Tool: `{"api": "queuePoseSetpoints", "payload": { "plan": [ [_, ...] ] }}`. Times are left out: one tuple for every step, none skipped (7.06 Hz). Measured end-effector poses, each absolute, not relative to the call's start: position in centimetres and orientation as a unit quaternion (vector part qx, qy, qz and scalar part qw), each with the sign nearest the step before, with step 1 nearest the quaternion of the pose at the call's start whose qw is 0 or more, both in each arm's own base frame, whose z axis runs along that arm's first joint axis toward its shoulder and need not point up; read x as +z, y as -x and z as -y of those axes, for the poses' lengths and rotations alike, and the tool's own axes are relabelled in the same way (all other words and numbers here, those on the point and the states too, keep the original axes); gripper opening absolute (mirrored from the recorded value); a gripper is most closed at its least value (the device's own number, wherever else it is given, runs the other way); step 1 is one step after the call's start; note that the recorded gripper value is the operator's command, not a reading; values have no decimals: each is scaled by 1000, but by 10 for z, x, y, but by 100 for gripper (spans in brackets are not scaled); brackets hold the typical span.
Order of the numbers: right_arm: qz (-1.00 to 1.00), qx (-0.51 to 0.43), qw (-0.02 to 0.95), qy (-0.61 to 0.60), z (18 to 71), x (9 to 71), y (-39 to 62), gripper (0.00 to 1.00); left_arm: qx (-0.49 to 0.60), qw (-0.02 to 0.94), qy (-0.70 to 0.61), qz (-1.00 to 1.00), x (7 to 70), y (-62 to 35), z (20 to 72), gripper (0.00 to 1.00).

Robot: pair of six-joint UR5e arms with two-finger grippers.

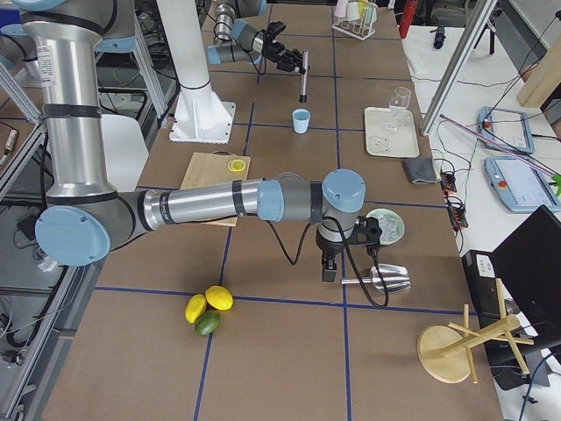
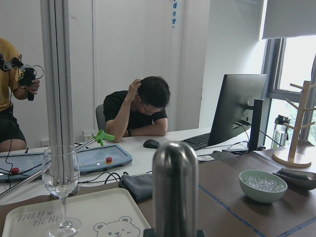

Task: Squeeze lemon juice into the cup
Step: 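Lift the muddler out of the cup and move it back toward its spot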

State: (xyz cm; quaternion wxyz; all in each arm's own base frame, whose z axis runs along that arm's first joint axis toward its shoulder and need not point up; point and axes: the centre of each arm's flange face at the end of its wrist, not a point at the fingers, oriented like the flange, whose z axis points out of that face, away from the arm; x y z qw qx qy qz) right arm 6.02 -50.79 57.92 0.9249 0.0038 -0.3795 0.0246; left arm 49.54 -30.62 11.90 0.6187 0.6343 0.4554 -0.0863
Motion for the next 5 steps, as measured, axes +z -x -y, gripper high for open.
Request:
{"api": "queuePoseSetpoints", "payload": {
  "plan": [
    [379, 24, 925, -4, 508, 579, -60, 100, -85, 611, -638, -460, 114, -478, 317, 0],
    [379, 24, 925, -5, 509, 578, -60, 100, -68, 607, -643, -462, 119, -461, 340, 0],
    [380, 24, 925, -6, 510, 577, -60, 100, -38, 606, -645, -465, 131, -440, 367, 0],
    [380, 23, 925, -8, 511, 575, -60, 100, -6, 606, -642, -469, 147, -415, 389, 0],
    [380, 23, 925, -9, 512, 573, -60, 100, 20, 608, -636, -474, 163, -390, 400, 0]
  ]
}}
